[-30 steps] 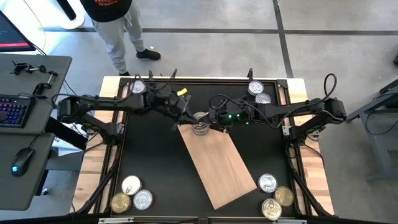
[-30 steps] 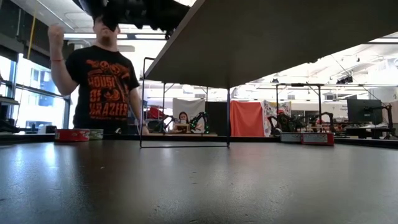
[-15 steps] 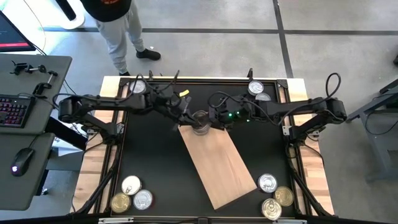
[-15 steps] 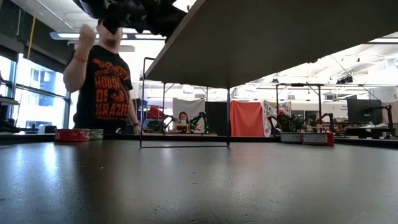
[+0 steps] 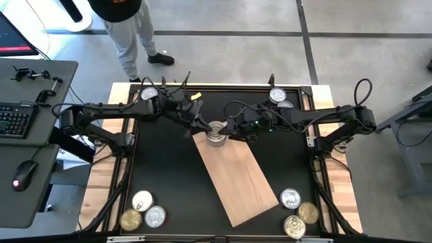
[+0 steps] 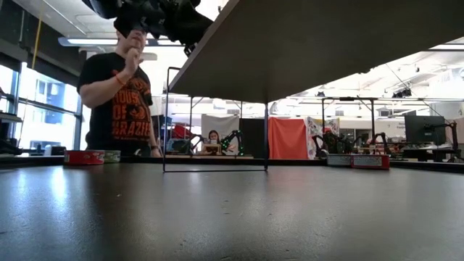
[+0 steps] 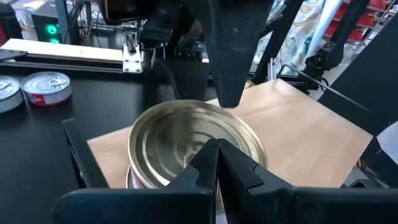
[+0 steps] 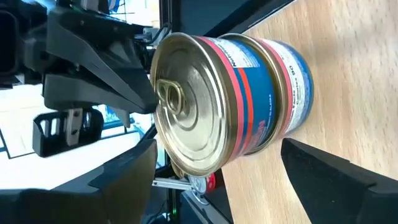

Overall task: Stack canned seafood by type on shelf
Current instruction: Put the red tuna can on the shelf

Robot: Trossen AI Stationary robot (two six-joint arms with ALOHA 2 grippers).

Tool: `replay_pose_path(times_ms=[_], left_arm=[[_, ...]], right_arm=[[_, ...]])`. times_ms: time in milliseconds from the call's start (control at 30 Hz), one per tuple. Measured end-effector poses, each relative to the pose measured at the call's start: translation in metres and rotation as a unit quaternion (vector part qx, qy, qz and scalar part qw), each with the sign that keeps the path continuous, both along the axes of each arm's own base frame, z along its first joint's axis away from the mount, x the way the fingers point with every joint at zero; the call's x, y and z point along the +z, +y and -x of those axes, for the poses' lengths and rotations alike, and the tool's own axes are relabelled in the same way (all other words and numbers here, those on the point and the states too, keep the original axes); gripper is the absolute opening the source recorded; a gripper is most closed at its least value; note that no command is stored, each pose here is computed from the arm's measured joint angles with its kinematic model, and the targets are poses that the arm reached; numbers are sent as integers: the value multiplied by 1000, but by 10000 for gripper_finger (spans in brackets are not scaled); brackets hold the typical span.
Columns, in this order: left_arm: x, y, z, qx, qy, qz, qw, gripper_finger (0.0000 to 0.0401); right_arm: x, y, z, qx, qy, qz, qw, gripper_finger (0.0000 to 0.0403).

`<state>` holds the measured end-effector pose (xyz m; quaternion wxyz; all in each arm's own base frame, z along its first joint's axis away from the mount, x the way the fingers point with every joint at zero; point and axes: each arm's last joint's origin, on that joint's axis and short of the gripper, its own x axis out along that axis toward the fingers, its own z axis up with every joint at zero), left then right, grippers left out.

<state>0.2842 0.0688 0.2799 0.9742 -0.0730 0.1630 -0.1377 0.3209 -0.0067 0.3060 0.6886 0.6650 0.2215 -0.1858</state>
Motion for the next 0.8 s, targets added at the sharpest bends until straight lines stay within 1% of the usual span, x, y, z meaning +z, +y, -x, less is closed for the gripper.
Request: replay_pose_path(times_ms=[100,200,367,467,600,700,733,800], left_arm=[[7,1,5,3,-14,-5,1000,0],[14,0,9,2,-31,-20,999,0],[23,1,17,6,-43,-27,999,0],[27,0,25,9,-36,-25,999,0],[33,0,41,18,-20,-26,999,0],[43,3,57,45,-29,-45,998,0],[47,4,62,63,-34,-51,996,0],[55,9,73,120,-43,-64,990,0]], right_arm=[[2,-2,1,5,-5,12,1000,334],[5,-6,4,1,-7,16,1000,334],[16,-15,13,-5,-25,32,999,334],[24,-22,19,-10,-38,55,998,334],[33,-30,26,-35,-56,94,993,334],[37,-37,28,-51,-65,124,989,334],[37,-39,28,-54,-66,135,987,334],[38,-42,28,-63,-65,152,984,334]])
